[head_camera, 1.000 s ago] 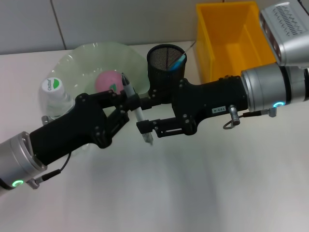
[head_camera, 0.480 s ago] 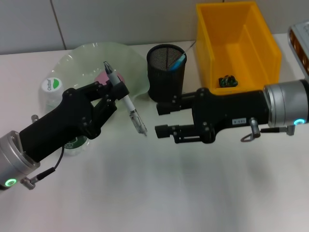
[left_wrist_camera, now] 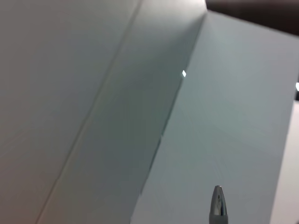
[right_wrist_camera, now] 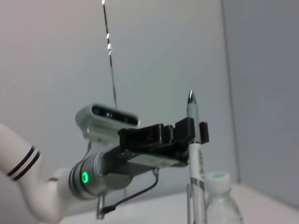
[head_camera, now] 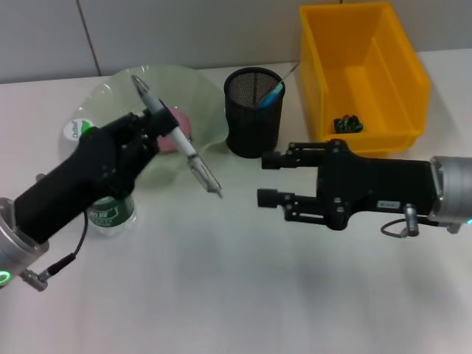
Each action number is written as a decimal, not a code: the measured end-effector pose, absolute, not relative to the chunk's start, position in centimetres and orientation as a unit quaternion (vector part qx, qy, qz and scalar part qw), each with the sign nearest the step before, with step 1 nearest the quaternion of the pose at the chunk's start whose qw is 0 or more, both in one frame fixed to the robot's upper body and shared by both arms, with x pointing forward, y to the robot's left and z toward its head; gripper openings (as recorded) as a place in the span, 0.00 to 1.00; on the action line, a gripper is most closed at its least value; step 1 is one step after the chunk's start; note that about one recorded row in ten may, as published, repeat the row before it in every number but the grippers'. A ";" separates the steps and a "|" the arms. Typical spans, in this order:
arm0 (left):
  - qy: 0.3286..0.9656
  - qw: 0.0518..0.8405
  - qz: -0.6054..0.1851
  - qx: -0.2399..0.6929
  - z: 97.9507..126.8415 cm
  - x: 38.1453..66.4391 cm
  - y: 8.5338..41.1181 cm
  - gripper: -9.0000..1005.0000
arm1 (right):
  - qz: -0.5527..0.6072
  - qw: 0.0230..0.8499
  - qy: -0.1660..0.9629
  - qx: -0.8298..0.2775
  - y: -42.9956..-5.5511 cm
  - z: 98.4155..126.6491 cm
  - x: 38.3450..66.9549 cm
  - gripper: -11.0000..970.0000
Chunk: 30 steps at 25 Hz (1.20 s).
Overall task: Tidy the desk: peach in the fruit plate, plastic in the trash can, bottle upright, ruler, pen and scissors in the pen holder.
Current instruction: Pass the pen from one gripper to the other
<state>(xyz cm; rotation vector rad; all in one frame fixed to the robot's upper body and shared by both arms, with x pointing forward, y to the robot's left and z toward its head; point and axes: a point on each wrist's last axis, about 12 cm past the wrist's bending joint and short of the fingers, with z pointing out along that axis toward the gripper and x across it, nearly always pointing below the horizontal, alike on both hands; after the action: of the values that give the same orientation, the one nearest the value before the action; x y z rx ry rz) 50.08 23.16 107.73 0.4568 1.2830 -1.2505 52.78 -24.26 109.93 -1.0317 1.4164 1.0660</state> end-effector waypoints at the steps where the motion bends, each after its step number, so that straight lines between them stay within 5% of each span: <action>1: 0.553 0.603 -0.545 0.183 107.8 50.1 23.3 0.16 | 0.439 0.545 0.577 -0.422 -24.5 109.5 52.2 0.57; 30: 0.545 0.529 -0.649 -0.034 108.0 50.9 24.9 0.16 | 0.317 0.733 0.444 -0.406 -19.5 106.3 49.6 0.57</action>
<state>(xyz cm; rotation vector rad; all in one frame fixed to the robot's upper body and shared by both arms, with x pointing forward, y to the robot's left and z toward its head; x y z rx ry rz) 50.93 24.92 107.95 -0.0822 1.3028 -1.5510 49.57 -19.45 106.34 -0.8929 0.9760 0.6975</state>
